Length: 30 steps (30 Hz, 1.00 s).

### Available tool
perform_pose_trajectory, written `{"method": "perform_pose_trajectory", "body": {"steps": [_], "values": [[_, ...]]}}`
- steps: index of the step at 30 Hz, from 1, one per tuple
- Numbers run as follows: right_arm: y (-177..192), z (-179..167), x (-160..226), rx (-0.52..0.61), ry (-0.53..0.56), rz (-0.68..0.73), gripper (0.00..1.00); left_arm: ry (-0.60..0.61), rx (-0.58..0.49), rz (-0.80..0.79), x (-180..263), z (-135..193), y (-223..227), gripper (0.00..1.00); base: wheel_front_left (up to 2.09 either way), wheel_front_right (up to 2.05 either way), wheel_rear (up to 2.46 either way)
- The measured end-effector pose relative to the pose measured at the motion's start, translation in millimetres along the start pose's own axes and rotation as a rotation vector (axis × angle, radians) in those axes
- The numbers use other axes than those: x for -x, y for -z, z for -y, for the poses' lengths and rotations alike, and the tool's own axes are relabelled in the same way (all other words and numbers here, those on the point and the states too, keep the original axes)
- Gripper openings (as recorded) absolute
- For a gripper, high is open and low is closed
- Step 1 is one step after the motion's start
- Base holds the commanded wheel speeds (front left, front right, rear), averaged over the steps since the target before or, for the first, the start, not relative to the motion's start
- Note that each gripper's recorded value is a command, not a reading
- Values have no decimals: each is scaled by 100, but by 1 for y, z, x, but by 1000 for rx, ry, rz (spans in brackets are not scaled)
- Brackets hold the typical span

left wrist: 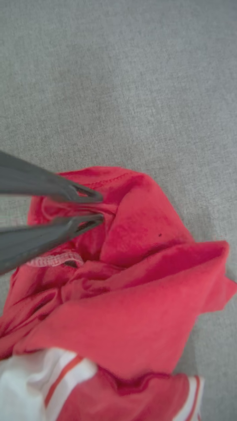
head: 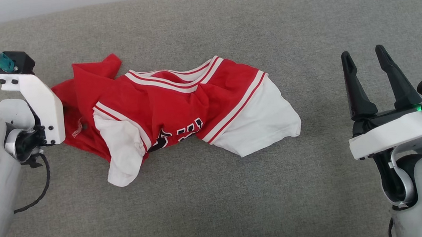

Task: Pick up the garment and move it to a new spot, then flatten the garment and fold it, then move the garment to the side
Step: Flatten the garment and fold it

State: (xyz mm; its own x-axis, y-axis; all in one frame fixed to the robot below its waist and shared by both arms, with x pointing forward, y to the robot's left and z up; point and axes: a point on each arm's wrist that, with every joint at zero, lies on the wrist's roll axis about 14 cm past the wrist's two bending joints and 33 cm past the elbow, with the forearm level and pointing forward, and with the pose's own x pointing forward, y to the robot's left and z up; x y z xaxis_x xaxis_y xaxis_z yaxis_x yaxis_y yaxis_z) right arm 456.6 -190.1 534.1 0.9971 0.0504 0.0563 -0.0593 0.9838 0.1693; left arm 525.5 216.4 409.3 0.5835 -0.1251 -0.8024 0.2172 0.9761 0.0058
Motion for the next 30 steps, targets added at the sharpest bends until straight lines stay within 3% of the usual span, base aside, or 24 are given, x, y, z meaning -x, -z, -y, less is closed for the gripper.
{"method": "perform_pose_trajectory", "body": {"steps": [12,16,24,30], "values": [[-6,1,2,-6,7,16,100,69,20,-44,21,19,-13,100,0,0,0],[-9,0,3,-9,6,22,100,128,19,-45,35,41,-23,100,0,0,0],[-8,-2,2,-17,0,21,100,187,-43,-151,49,83,5,100,0,0,0],[-3,3,2,-27,10,8,100,169,-64,-237,44,86,34,100,0,0,0]]}}
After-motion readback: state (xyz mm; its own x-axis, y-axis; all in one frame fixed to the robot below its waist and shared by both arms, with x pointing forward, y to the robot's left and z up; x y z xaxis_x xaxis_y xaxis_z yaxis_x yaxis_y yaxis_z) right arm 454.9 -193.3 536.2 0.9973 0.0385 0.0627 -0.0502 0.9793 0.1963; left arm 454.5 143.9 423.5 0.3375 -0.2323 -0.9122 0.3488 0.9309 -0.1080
